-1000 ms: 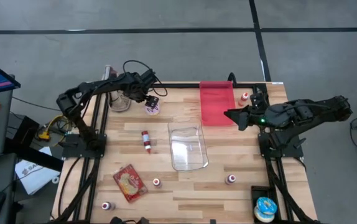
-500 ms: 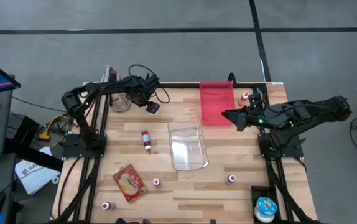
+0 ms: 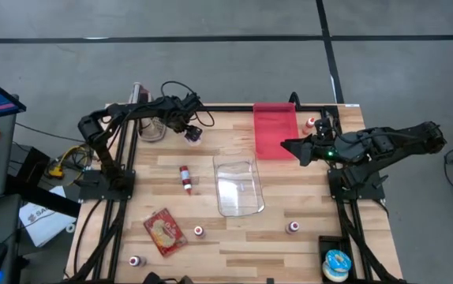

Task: Pick & Place Food Item
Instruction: Put the violet donut into the black bin

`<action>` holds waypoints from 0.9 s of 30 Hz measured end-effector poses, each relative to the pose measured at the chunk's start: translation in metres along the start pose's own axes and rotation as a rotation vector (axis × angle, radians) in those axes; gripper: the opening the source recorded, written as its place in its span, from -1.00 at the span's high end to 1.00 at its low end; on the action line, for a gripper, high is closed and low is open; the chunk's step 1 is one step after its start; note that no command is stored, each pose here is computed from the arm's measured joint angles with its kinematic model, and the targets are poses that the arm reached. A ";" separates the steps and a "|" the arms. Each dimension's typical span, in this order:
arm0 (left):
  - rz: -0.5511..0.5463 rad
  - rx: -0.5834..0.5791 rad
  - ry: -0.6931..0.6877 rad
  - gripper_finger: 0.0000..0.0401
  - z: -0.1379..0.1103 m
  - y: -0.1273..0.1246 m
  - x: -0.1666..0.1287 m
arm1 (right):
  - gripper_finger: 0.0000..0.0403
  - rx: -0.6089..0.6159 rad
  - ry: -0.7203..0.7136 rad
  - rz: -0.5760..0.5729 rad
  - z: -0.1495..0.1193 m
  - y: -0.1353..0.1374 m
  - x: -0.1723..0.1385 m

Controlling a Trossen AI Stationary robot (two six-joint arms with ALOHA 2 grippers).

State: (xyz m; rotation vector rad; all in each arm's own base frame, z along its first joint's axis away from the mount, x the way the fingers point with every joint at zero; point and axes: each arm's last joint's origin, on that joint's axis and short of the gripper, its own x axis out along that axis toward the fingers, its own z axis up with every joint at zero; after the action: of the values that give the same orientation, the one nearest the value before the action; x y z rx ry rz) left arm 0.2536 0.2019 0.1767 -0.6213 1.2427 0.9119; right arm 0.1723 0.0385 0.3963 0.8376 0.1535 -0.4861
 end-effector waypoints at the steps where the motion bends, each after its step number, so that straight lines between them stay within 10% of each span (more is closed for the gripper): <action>1: -0.001 0.000 -0.001 -0.28 0.000 0.000 0.000 | 0.20 0.000 0.000 0.000 0.000 0.000 0.000; 27: -0.018 -0.016 0.029 -0.28 0.006 -0.007 0.035 | 0.20 0.029 0.000 0.000 0.000 0.000 0.000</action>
State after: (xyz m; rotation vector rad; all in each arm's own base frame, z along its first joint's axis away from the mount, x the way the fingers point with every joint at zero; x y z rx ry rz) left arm 0.2649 0.2114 0.1436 -0.6595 1.2555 0.9015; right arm 0.1722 0.0387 0.3963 0.8663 0.1466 -0.4893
